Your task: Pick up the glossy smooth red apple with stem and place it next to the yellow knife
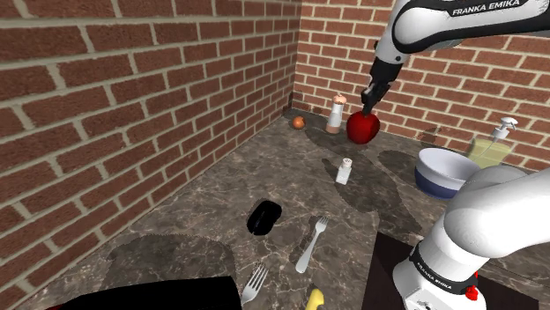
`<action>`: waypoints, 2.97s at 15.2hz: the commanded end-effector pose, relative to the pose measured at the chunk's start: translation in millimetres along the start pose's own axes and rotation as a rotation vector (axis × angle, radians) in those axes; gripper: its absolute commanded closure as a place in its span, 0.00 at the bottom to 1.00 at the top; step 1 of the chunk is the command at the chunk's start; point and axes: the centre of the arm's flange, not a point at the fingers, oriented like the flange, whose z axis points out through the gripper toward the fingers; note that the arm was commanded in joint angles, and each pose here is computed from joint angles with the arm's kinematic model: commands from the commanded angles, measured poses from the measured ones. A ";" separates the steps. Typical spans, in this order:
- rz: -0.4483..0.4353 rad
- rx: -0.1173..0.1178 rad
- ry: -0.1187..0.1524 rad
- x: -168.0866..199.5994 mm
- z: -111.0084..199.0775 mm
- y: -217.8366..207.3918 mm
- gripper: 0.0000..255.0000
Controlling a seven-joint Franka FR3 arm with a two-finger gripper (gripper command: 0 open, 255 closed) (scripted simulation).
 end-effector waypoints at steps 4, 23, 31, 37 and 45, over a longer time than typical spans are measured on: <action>0.000 0.000 0.000 3.6 -26.6 0.4 1.00; 0.000 0.000 0.000 -22.3 -62.2 -180.5 1.00; 0.000 0.000 0.000 -39.0 -70.1 -284.5 1.00; 0.000 0.000 0.000 -51.4 -76.1 -362.5 1.00; 0.000 0.000 0.000 -62.6 -59.0 -414.0 1.00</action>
